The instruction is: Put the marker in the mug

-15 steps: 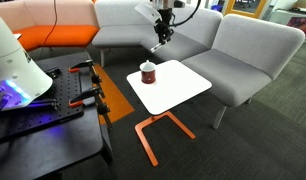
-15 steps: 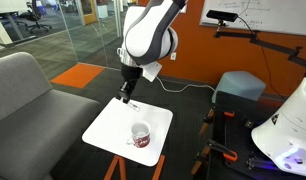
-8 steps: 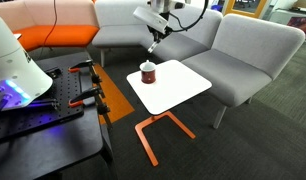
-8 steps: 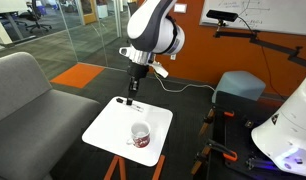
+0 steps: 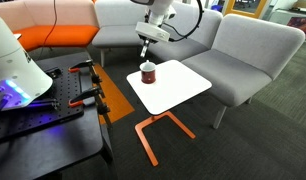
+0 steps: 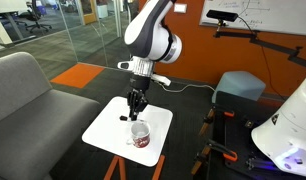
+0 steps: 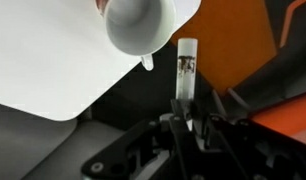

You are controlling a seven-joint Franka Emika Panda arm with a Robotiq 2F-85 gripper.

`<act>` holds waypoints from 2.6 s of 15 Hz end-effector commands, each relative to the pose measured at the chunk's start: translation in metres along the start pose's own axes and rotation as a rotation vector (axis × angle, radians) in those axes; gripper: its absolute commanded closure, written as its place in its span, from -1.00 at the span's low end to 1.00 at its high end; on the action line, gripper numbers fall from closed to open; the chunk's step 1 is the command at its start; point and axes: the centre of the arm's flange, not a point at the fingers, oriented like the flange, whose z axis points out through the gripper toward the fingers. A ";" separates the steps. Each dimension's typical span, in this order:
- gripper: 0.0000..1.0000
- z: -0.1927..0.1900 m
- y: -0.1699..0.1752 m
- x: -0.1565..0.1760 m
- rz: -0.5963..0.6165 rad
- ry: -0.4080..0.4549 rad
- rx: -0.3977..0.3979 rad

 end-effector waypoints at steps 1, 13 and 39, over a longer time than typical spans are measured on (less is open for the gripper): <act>0.91 0.010 0.008 -0.003 -0.153 0.049 0.126; 0.91 0.041 0.068 -0.034 -0.275 0.137 0.336; -1.00 0.022 0.061 -0.036 -0.159 0.039 0.270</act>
